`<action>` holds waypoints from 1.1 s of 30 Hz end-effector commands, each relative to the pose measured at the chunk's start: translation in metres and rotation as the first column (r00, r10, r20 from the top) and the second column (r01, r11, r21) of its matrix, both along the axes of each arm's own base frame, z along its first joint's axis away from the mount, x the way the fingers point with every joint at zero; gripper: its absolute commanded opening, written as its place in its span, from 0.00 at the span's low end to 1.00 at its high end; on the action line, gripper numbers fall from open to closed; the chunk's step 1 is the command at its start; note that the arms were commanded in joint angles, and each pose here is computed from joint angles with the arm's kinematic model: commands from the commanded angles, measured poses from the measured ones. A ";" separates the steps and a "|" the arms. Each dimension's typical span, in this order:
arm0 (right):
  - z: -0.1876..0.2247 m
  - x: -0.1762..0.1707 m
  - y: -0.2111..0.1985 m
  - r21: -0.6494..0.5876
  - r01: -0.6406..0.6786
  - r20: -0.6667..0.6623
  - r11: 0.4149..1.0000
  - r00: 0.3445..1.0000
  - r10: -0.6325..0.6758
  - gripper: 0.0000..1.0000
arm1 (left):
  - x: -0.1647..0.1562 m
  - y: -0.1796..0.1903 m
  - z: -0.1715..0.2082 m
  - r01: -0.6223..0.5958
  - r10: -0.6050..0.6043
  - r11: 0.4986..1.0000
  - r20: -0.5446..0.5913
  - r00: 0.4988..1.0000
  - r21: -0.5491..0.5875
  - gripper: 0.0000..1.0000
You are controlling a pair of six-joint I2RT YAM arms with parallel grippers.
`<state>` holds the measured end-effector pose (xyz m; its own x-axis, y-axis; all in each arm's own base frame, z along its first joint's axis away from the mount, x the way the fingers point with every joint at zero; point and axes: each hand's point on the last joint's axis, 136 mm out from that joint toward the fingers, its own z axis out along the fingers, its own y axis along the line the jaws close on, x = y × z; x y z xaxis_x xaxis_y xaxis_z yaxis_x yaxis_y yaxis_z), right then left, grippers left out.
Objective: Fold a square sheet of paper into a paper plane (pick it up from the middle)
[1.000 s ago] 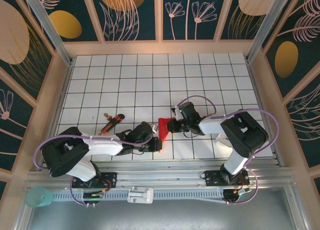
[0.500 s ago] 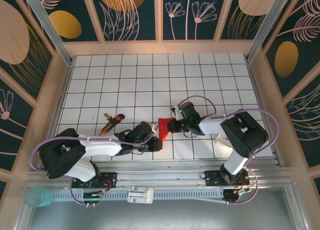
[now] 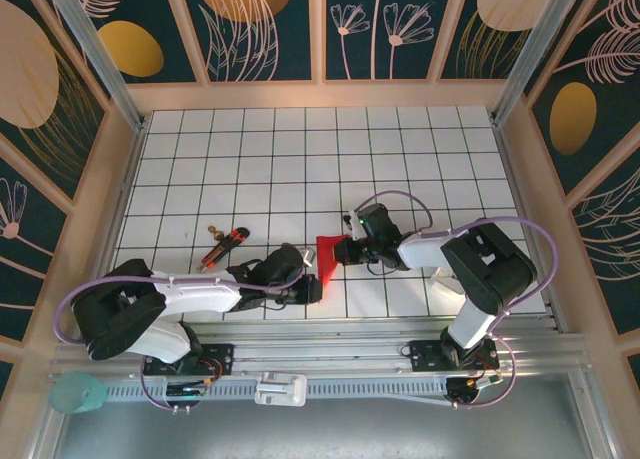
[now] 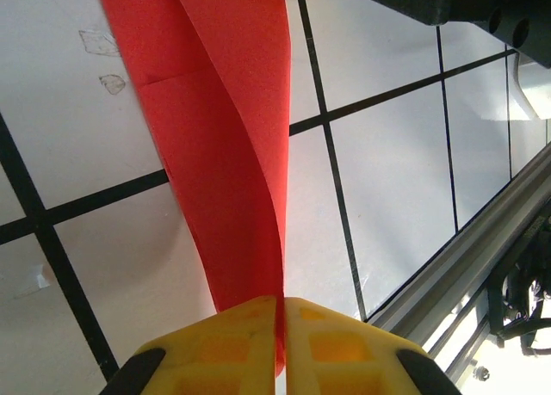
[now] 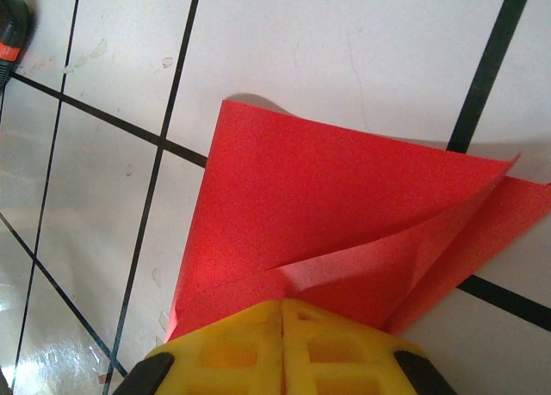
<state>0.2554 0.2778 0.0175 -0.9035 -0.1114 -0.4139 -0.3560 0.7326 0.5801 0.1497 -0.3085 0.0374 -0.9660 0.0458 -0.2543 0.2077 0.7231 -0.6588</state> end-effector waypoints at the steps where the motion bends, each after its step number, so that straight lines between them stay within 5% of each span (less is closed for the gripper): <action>1: -0.037 -0.018 -0.024 -0.126 0.018 -0.080 0.992 0.996 -0.028 0.08 | -0.012 0.008 -0.014 0.004 -0.003 1.000 -0.057 0.998 0.031 0.10; 13: -0.036 -0.018 -0.023 -0.121 0.020 -0.078 0.992 0.997 -0.029 0.08 | -0.023 0.002 -0.024 0.025 -0.027 0.999 -0.121 0.992 -0.023 0.10; 33: -0.039 -0.020 -0.024 -0.123 0.020 -0.083 0.992 0.996 -0.030 0.08 | -0.013 0.018 -0.020 0.026 -0.028 0.982 0.011 1.000 0.185 0.24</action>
<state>0.2552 0.2778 0.0173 -0.9016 -0.1100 -0.4183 -0.3588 0.7304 0.5812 0.1363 -0.3039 0.0251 -0.9615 0.1022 -0.2550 0.2385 0.7715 -0.5898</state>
